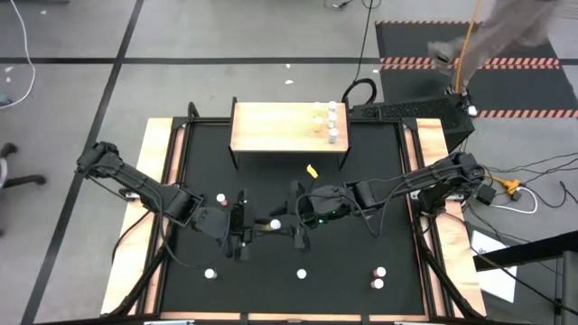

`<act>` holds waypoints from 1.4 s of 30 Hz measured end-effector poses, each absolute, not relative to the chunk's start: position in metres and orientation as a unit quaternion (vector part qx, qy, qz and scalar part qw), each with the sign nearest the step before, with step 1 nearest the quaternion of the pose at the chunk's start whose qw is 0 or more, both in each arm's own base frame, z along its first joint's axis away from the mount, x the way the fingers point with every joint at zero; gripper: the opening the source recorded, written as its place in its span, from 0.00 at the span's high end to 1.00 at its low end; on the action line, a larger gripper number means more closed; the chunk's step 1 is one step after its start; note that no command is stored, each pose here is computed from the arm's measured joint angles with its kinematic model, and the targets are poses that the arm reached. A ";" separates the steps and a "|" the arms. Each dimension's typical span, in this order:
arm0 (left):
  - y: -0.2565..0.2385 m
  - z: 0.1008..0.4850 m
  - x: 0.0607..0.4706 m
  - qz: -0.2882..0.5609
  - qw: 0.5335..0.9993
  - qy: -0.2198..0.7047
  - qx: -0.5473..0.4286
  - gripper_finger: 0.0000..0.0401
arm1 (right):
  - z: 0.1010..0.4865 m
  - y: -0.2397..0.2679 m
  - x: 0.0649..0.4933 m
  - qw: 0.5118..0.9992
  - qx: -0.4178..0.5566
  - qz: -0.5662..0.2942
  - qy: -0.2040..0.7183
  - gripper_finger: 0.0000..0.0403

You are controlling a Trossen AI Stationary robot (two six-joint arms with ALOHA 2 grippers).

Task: Pick and place medicine bottles onto shelf by color
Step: Put the yellow pill bottle on the shelf aligned with the other yellow pill bottles

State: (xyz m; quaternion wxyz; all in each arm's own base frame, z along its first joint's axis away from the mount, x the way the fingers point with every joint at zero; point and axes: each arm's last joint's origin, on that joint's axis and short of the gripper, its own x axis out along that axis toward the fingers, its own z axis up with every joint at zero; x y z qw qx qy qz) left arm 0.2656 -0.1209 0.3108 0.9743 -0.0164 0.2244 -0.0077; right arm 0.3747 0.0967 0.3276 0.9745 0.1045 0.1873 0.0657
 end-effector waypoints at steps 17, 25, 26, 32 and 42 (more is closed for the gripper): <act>-0.121 0.311 0.266 -0.008 0.975 0.223 -0.014 0.77 | 0.327 0.096 0.375 0.971 0.118 0.074 0.194 0.60; -0.121 0.311 0.266 -0.007 0.974 0.224 -0.018 0.77 | 0.327 0.096 0.375 0.971 0.118 0.073 0.194 0.72; -0.121 0.311 0.266 -0.007 0.974 0.224 -0.019 0.77 | 0.327 0.096 0.375 0.971 0.118 0.073 0.194 0.73; -0.114 0.308 0.266 0.042 0.972 0.229 -0.040 0.65 | 0.329 0.083 0.373 0.966 0.147 0.051 0.204 0.71; -0.078 0.311 0.261 0.136 0.954 0.247 -0.103 0.28 | 0.356 0.010 0.343 0.961 0.124 -0.029 0.245 0.72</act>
